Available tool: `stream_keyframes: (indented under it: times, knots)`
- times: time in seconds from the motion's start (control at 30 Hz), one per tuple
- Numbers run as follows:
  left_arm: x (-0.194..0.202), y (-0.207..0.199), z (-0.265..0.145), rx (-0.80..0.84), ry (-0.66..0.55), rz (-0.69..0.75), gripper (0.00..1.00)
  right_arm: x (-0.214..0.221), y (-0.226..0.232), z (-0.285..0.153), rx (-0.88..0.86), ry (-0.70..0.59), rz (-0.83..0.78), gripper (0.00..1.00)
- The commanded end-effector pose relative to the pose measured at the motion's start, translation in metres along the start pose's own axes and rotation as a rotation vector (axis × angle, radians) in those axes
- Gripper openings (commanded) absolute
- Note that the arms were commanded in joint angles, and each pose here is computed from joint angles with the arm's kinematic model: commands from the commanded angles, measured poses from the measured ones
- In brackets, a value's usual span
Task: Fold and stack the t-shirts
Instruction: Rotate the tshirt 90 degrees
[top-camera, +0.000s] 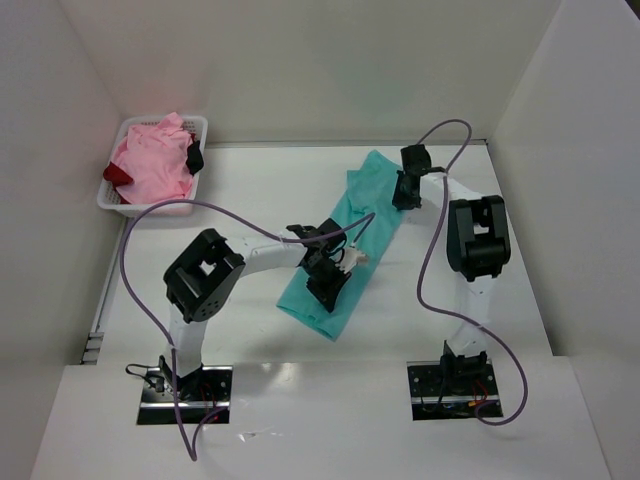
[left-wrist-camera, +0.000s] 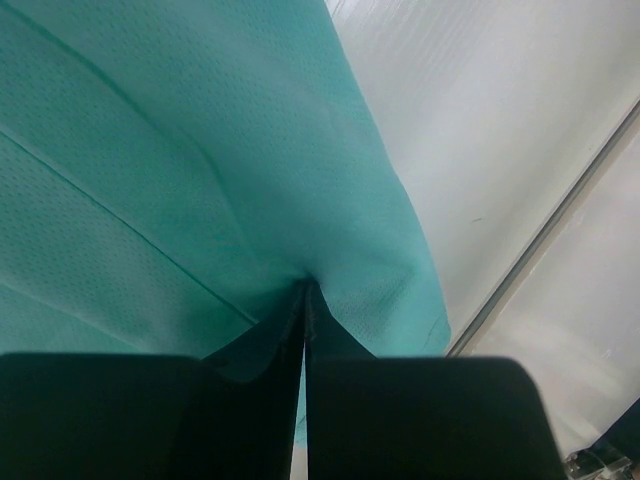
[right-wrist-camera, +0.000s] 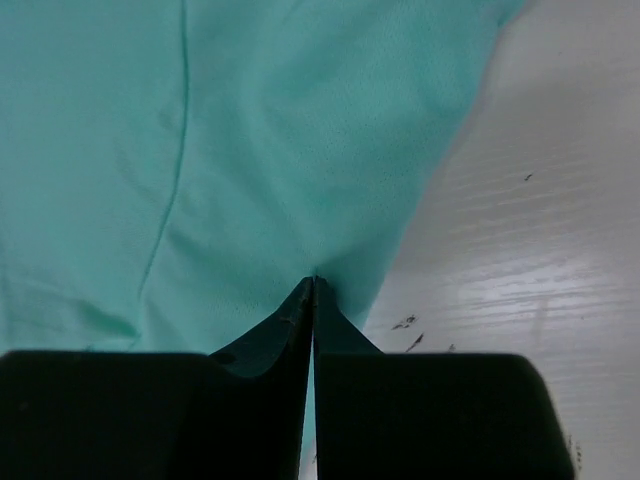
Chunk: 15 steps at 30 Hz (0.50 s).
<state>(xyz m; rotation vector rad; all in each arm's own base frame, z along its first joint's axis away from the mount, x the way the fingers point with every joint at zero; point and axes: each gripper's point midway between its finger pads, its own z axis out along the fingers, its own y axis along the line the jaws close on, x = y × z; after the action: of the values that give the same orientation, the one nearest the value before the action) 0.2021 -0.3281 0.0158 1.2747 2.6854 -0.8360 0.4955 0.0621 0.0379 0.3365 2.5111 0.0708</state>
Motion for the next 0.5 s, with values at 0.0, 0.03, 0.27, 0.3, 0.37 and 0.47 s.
stream_keyframes:
  times: [0.0, 0.03, 0.27, 0.3, 0.37, 0.47]
  knots:
    - [-0.015, 0.008, 0.016, -0.013, -0.04, 0.04, 0.08, -0.007, -0.003, 0.014, 0.016, -0.018, 0.021, 0.04]
    - [-0.015, 0.009, 0.016, -0.013, -0.04, 0.053, 0.08, -0.013, 0.0, 0.015, 0.013, -0.025, 0.022, 0.04]
    - [-0.013, 0.001, 0.032, 0.021, -0.008, 0.095, 0.09, -0.023, 0.004, 0.044, 0.029, -0.013, 0.002, 0.04]
    - [-0.015, -0.005, 0.033, 0.025, -0.009, 0.111, 0.09, -0.018, 0.005, 0.051, 0.026, 0.01, 0.0, 0.04]
    - [-0.017, -0.011, 0.037, 0.039, -0.006, 0.124, 0.09, -0.031, 0.018, 0.051, -0.003, -0.016, -0.005, 0.04]
    - [-0.02, -0.018, 0.039, 0.063, -0.006, 0.134, 0.09, -0.038, 0.031, 0.057, -0.027, -0.026, -0.013, 0.04]
